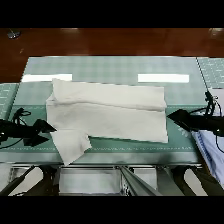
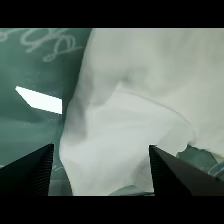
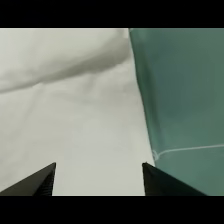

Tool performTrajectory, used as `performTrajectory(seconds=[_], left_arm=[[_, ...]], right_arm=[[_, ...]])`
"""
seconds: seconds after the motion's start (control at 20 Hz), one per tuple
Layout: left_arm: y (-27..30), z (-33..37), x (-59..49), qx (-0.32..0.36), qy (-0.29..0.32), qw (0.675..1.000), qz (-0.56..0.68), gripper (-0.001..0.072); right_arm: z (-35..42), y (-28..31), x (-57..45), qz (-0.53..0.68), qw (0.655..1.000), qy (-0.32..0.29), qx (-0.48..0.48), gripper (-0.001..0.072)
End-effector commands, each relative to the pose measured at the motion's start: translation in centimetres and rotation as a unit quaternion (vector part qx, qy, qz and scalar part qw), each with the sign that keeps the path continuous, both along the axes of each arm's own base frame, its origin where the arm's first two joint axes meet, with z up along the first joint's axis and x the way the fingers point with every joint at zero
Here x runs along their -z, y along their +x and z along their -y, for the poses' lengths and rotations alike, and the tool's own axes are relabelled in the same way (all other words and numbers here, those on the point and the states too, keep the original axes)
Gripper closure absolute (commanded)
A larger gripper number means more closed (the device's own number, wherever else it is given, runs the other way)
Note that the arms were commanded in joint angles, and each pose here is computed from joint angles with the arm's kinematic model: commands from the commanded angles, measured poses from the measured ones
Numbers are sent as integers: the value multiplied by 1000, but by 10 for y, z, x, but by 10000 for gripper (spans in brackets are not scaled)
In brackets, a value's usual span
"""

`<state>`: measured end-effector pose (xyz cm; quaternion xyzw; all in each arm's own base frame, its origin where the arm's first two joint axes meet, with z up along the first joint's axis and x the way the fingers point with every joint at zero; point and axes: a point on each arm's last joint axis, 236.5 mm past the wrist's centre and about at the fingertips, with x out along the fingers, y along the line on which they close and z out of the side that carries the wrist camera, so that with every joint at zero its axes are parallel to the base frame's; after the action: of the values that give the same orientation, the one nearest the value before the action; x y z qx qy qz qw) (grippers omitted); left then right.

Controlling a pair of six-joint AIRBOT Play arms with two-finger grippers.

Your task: Fold the shirts.

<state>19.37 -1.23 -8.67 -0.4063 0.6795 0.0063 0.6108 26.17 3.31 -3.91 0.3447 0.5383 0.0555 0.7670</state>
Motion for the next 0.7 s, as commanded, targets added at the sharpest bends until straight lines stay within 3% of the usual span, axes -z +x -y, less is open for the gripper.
performTrajectory(seconds=[0.0,0.3,0.35,0.4,0.45,0.65], left_arm=[[-12,19,12,-2,-17,1000,-2,8],[-6,35,33,13,10,1000,20,15],[-2,36,32,12,12,999,27,232],[-1,38,32,15,10,999,29,625],[-1,40,30,24,6,999,36,678],[-2,44,27,46,-2,998,49,677]], right_arm=[[-19,-2,-5,18,999,48,13,86],[-27,-4,-13,20,997,73,4,86],[-19,-1,-16,21,997,67,13,87],[-7,-2,-19,13,998,56,24,86],[8,-8,-17,-3,999,38,32,87],[57,-95,27,-201,976,-68,40,87]])
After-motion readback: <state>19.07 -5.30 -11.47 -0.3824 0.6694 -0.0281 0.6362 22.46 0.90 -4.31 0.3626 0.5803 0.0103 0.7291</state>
